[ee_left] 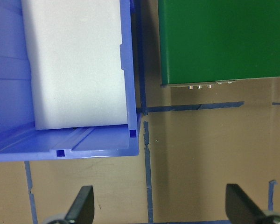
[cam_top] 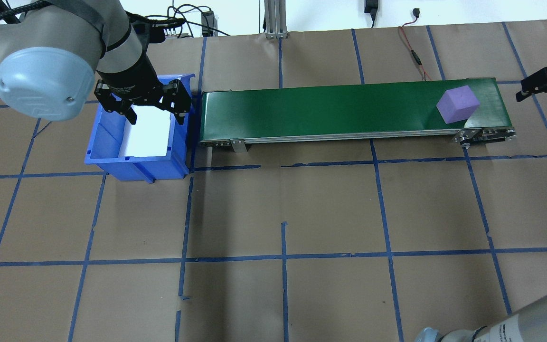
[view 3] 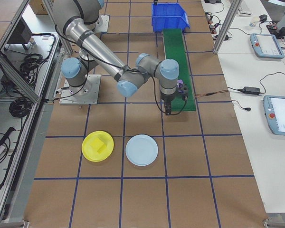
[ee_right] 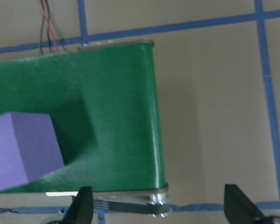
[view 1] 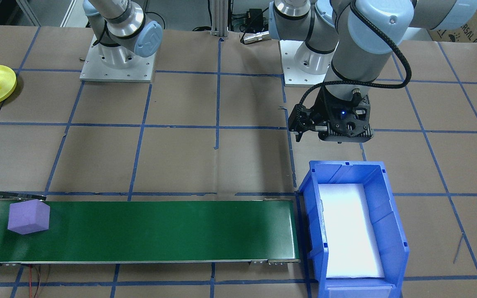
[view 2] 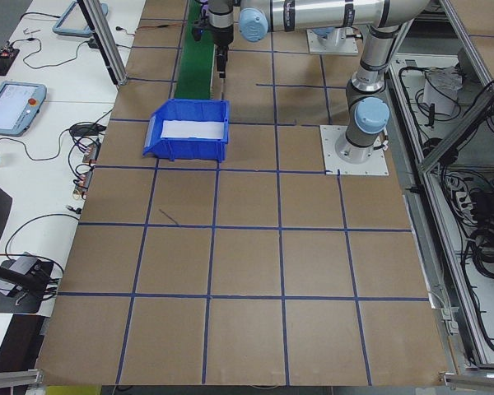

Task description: Move block left to right into plate

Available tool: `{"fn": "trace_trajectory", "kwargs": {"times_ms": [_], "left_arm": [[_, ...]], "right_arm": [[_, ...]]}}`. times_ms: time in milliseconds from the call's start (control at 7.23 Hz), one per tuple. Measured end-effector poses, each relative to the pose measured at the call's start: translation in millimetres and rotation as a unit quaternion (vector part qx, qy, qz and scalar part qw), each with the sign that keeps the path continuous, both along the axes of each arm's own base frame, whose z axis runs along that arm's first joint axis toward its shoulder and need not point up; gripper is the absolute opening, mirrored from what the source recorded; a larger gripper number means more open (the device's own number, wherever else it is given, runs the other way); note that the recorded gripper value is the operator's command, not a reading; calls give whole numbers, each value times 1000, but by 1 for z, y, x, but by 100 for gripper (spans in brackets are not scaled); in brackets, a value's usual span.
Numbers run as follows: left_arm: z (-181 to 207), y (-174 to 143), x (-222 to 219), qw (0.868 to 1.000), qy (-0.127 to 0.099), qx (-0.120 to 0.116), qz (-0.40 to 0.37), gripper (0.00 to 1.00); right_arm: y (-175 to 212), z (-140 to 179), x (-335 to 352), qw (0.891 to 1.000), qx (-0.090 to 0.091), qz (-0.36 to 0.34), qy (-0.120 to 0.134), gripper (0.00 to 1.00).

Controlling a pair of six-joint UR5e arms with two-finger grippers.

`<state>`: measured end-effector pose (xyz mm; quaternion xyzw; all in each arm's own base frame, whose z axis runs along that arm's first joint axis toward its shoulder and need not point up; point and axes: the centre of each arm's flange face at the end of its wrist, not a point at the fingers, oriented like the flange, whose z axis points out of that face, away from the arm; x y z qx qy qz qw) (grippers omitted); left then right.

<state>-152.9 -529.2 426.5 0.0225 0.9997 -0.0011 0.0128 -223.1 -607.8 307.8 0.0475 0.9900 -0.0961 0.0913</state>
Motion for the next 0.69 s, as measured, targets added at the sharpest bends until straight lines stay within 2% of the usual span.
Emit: {"fn": "trace_trajectory", "kwargs": {"times_ms": [138,276,691], "left_arm": [[-1,0,0,1000,0,1,0,100],[-2,0,0,1000,0,2,0,100],[-3,0,0,1000,0,3,0,100]], "right_arm": [[-15,-12,15,1000,-5,-4,-30,100],[-28,-20,26,999,-6,-2,-43,100],[-51,-26,39,999,-8,1,-50,100]]}}
